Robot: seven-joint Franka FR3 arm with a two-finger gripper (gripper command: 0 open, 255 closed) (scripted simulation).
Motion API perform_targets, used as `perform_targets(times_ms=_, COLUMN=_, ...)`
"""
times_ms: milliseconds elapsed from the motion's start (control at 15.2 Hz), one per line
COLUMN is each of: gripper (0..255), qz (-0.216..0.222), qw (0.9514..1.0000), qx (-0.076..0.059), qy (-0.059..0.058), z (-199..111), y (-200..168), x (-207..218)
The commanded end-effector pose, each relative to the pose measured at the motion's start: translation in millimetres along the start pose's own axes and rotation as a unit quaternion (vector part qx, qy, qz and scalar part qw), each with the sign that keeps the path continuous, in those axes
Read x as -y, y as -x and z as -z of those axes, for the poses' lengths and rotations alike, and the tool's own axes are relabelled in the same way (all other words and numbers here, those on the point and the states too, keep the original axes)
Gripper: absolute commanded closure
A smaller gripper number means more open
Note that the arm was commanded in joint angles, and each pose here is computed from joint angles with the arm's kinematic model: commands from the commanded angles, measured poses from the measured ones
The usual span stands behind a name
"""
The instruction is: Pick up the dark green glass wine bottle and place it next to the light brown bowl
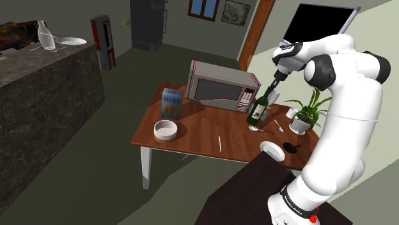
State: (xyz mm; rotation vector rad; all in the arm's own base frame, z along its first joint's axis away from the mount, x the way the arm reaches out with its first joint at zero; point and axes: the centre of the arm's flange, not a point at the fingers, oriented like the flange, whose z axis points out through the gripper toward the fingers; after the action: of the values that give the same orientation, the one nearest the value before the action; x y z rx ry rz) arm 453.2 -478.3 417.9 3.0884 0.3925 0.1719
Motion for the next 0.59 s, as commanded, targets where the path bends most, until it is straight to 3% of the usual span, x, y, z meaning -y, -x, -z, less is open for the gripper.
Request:
perform_targets(times_ms=0, gripper=255, qz=0.0, qw=1.0, qx=0.0, qy=0.0, z=9.8, y=-1.2, x=-0.3)
perform_targets(times_ms=528, gripper=255, qz=0.0, qw=1.0, qx=0.0, qy=0.0, z=51.8, y=-5.7, x=-1.9)
